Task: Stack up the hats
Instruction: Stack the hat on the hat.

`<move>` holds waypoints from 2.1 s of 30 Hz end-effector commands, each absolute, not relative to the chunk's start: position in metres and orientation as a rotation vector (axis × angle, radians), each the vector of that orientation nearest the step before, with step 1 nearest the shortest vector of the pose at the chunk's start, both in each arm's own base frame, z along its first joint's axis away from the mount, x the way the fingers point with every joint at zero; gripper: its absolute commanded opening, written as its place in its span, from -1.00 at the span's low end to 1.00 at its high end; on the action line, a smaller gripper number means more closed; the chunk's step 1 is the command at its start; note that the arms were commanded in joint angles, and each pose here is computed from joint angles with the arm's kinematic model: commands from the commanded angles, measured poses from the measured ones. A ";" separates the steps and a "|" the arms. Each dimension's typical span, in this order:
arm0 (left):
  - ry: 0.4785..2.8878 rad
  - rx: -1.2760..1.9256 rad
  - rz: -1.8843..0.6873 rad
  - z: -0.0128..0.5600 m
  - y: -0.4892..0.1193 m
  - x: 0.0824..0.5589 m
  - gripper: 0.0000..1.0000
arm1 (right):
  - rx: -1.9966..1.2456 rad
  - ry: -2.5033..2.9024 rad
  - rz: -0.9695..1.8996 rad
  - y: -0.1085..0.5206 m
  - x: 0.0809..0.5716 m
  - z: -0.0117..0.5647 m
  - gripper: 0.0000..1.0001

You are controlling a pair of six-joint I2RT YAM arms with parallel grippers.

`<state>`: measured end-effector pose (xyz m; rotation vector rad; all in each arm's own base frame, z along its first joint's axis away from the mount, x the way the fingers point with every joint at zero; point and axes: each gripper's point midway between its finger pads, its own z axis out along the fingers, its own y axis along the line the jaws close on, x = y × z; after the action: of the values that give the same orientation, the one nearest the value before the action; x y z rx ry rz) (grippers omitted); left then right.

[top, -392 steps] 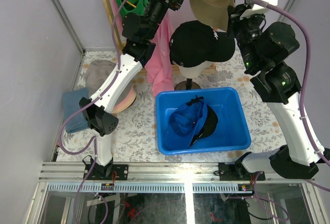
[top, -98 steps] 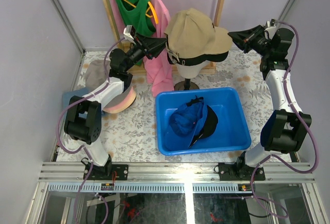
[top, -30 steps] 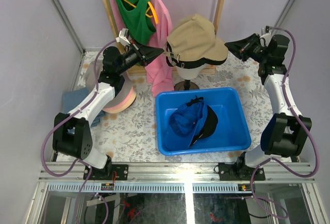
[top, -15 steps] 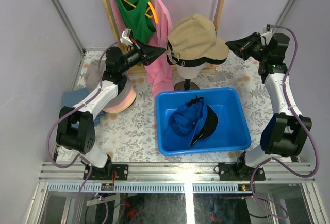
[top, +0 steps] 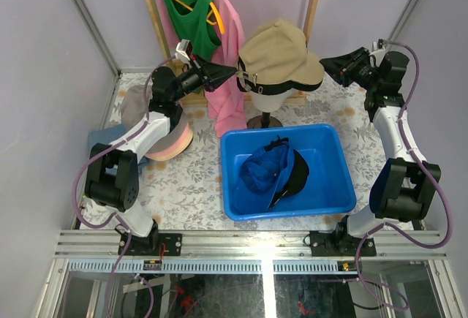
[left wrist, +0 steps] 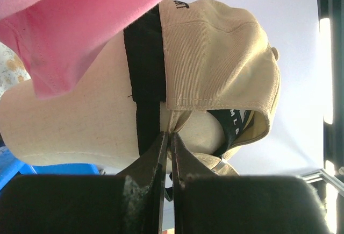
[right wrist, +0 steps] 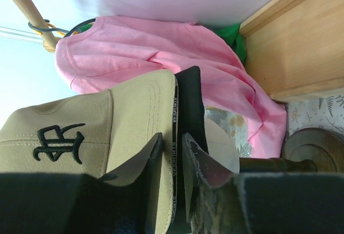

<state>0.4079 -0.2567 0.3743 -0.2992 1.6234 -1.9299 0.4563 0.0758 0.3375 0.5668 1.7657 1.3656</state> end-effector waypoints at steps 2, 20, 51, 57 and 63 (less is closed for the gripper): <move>1.606 -0.192 -1.972 0.385 -0.259 0.399 -1.00 | 0.508 1.704 1.407 0.080 0.439 0.361 -0.40; 1.601 -0.146 -1.995 0.389 -0.266 0.396 -1.00 | 0.482 1.652 1.527 0.097 0.417 0.377 -0.27; 1.703 -0.171 -1.946 0.361 -0.267 0.387 -1.00 | 0.540 1.848 1.376 0.088 0.414 0.306 -1.00; 1.752 -0.200 -1.934 0.348 -0.268 0.387 -1.00 | 0.551 1.880 1.354 0.087 0.415 0.292 -1.00; 1.797 -0.211 -1.911 0.338 -0.268 0.390 -1.00 | 0.547 1.908 1.332 0.086 0.415 0.282 -1.00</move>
<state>0.4027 -0.2587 0.3683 -0.2419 1.6472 -1.9162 0.4236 0.0809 0.3434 0.5396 1.7064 1.3878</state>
